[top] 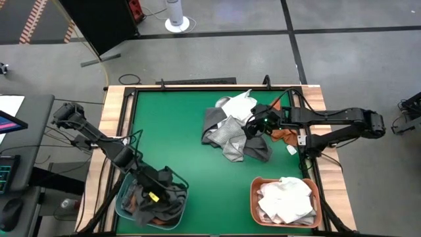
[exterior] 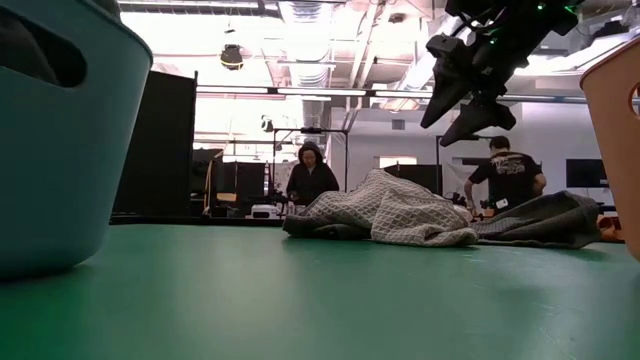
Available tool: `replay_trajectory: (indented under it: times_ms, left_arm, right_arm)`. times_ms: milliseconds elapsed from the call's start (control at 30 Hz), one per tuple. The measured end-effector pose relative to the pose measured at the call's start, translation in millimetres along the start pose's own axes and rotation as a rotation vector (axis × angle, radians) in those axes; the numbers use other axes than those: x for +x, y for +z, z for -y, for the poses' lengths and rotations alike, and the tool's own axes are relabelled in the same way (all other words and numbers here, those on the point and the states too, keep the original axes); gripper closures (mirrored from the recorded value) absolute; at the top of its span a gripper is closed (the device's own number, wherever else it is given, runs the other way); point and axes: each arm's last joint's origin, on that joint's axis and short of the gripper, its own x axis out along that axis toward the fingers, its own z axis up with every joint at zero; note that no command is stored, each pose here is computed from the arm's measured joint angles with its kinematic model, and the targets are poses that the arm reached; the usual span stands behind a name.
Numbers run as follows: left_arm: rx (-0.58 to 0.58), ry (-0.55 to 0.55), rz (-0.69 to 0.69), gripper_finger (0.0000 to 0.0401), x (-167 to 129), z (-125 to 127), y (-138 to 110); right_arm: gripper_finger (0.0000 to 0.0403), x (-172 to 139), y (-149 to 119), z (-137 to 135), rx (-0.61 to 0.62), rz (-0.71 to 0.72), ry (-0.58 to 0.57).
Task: Sort towels by color in basket
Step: Put the left gray towel into the green bin
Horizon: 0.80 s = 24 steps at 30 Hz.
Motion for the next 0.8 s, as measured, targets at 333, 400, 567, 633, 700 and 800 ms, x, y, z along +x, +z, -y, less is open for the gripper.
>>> replay_trajectory:
  times_ms: [333, 400, 567, 633, 700, 800]
  left_arm:
    - [0.058, 0.088, -0.080, 0.0396, 24.1, -10.8, -7.0]
    - [0.061, 0.104, -0.120, 0.0396, 36.7, -15.7, -10.1]
    - [0.022, 0.161, -0.191, 0.0396, 65.3, -28.6, -18.4]
    - [0.016, 0.171, -0.207, 0.0396, 76.2, -33.1, -21.0]
    - [0.015, 0.172, -0.217, 0.0395, 86.0, -36.7, -23.0]
    - [0.014, 0.193, -0.220, 0.0395, 97.3, -41.7, -25.2]
  right_arm:
    - [0.0133, 0.1, -0.4, 0.9, -0.026, -0.002, -0.011]
    - [0.0133, 0.2, -0.4, 2.0, -0.024, -0.006, -0.018]
    - [0.0133, 0.2, -1.2, 3.1, -0.019, -0.016, -0.027]
    - [0.0133, 0.3, -1.5, 3.3, -0.019, -0.019, -0.030]
    - [0.0133, 0.2, -2.0, 3.8, -0.020, -0.025, -0.035]
    - [0.0133, 0.1, -3.0, 4.6, -0.022, -0.034, -0.043]
